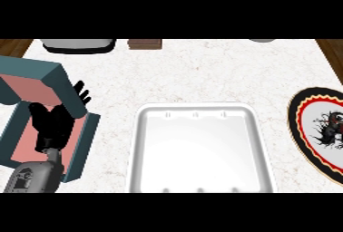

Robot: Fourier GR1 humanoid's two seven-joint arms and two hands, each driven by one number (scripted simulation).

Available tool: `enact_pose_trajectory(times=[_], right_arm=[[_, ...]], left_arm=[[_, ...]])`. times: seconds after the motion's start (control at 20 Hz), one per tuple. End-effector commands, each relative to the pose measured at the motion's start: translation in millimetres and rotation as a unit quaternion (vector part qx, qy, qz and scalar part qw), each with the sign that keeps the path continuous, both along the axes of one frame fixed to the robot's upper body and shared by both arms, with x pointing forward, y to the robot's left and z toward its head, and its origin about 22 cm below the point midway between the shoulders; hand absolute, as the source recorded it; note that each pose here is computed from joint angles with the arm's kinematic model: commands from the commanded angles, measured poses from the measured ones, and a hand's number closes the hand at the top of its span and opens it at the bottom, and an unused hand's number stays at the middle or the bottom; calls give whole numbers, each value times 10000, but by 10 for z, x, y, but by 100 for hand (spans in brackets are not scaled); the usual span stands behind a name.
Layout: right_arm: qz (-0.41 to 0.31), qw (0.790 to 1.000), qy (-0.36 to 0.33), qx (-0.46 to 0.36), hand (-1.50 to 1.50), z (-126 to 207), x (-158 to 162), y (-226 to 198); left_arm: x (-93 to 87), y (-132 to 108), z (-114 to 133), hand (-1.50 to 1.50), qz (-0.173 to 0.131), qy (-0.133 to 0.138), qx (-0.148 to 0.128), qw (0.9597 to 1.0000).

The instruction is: Pick the bell pepper from the tray and place it in the plate

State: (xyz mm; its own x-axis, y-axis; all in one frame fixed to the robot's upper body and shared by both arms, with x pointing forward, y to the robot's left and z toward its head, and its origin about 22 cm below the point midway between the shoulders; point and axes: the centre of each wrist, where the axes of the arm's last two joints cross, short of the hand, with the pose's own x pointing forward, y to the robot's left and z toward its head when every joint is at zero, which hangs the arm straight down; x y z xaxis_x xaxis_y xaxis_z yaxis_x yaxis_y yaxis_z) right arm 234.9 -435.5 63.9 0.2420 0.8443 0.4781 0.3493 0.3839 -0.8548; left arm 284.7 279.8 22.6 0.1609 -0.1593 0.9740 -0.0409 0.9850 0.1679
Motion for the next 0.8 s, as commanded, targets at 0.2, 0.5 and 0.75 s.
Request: enact_pose_trajectory(times=[0.2,0.5,0.75], right_arm=[[453,9915,908,811,-150,-165,264,-349],[982,9916,-373,749,-150,-188,4,-679],[1992,9519,-1645,1649,-150,-61,56,-462]], left_arm=[[-123,129,12,0,-33,16,-101,9999],[-52,190,76,0,0,21,-12,10000],[-117,171,-85,0,115,80,-7,9999]])
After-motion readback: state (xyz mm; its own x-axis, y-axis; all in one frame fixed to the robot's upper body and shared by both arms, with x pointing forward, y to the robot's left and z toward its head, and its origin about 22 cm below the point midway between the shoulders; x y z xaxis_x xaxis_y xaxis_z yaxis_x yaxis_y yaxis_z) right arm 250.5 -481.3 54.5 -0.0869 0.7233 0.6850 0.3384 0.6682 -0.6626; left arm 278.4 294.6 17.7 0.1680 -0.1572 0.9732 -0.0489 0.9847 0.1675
